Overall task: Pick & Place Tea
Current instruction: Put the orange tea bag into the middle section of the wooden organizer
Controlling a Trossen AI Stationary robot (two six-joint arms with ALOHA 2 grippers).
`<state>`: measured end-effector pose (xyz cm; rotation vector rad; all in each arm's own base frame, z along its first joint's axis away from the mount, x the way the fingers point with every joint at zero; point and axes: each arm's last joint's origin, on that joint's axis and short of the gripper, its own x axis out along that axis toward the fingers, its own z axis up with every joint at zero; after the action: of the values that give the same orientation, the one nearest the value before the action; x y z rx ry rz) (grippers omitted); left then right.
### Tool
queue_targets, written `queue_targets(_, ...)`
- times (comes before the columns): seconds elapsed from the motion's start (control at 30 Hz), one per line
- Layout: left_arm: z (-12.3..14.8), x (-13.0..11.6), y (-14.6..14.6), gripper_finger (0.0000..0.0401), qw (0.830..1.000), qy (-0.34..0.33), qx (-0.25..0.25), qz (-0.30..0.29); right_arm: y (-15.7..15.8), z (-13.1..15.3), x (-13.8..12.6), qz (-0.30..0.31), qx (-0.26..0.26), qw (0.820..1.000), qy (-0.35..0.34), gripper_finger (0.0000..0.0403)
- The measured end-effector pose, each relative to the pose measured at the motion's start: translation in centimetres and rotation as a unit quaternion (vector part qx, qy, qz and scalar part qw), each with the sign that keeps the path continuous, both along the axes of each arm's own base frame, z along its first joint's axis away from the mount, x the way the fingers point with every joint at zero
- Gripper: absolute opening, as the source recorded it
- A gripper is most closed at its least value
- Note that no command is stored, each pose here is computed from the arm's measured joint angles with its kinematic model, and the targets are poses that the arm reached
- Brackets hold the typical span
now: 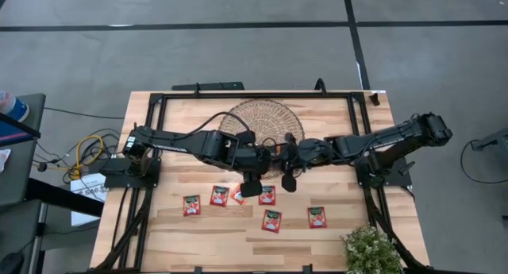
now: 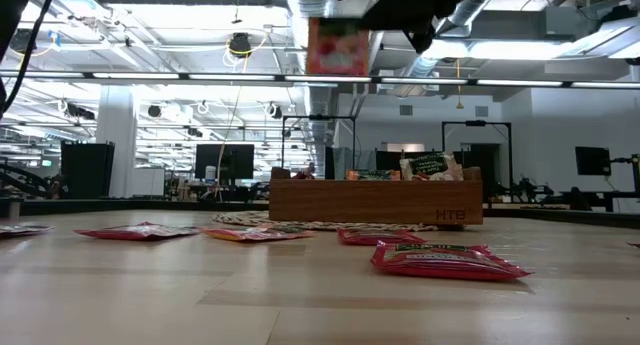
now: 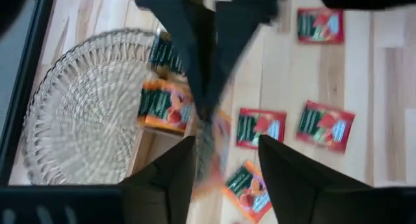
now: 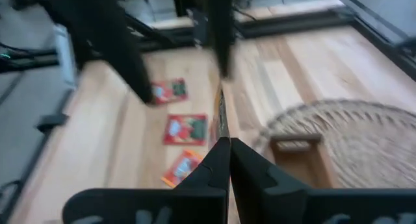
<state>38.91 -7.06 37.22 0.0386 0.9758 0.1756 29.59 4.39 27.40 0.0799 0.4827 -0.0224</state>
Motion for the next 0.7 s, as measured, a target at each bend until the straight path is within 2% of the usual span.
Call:
queue_targets(0.17, 0.0, -1.6, 0.4, 0.0172, 0.997, 0.068, 0.029, 0.006, -1.6, -0.8, -0.4, -0.043, -0.017, 0.998, 0.05, 0.0)
queue_targets(0.33, -0.5, -3.4, 0.9, 0.0172, 0.986, 0.152, 0.044, 0.055, -3.5, -1.3, -0.7, -0.073, -0.02, 0.994, 0.084, 0.0)
queue_targets(0.57, -0.4, -3.6, 0.2, 0.0172, 0.993, 0.107, 0.04, 0.042, -5.7, -2.8, -1.0, -0.089, 0.001, 0.991, 0.1, 0.0)
queue_targets(0.7, -1.6, -4.4, 0.3, 0.0172, 0.996, 0.076, 0.034, 0.042, -6.0, -3.8, -1.3, -0.091, 0.009, 0.99, 0.108, 0.0)
